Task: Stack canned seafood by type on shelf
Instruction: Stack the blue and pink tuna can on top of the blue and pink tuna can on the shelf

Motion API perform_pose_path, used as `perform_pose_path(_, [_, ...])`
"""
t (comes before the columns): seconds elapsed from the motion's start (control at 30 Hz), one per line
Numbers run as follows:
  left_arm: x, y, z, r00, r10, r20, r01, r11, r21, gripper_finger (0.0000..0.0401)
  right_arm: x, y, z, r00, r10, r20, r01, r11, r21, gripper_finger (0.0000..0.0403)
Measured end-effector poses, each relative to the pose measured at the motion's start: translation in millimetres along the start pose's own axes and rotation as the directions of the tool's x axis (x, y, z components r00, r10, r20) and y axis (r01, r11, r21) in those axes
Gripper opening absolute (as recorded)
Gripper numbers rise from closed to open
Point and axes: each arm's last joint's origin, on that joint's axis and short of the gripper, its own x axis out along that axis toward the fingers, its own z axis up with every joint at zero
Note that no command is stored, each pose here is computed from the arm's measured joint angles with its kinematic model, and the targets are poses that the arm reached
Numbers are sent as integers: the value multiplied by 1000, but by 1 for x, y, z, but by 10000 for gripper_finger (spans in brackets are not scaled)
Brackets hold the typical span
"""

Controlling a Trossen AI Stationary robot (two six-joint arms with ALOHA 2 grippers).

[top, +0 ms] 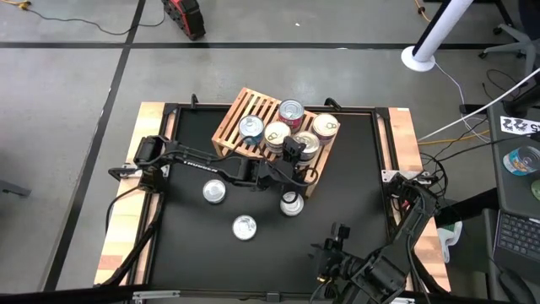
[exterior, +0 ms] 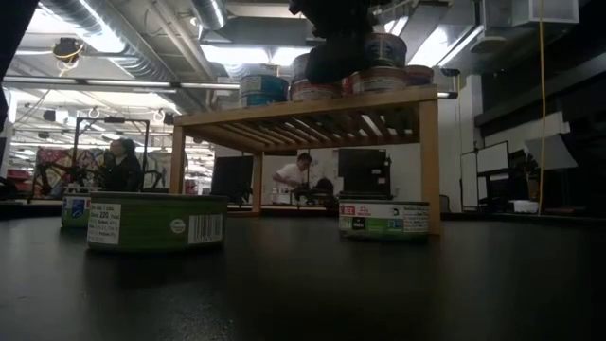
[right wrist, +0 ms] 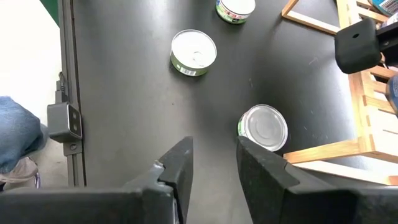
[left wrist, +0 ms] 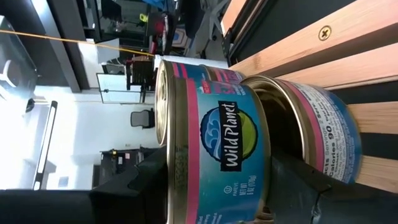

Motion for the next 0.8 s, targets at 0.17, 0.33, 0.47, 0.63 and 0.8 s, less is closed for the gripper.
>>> perform_pose_path(0.17, [0,0,0,1000,0,0,0,1000,0,210,-2,-2,1,1000,-15,21,16,1000,-14,122])
perform_pose_path(0.33, [0,0,0,1000,-1,-1,1,1000,-9,210,-22,-20,13,995,-30,92,33,999,-39,122])
perform_pose_path(0.47, [0,0,0,1000,0,-2,0,1000,-21,230,-35,-39,27,991,-18,136,24,999,-41,122])
perform_pose_path(0.63, [0,1,0,1000,8,-7,-9,999,-33,275,-39,-63,41,989,-32,147,36,999,-27,122])
perform_pose_path(0.8, [-3,0,2,1000,17,-16,-17,1000,20,289,-36,-81,52,988,-50,144,56,998,-38,122])
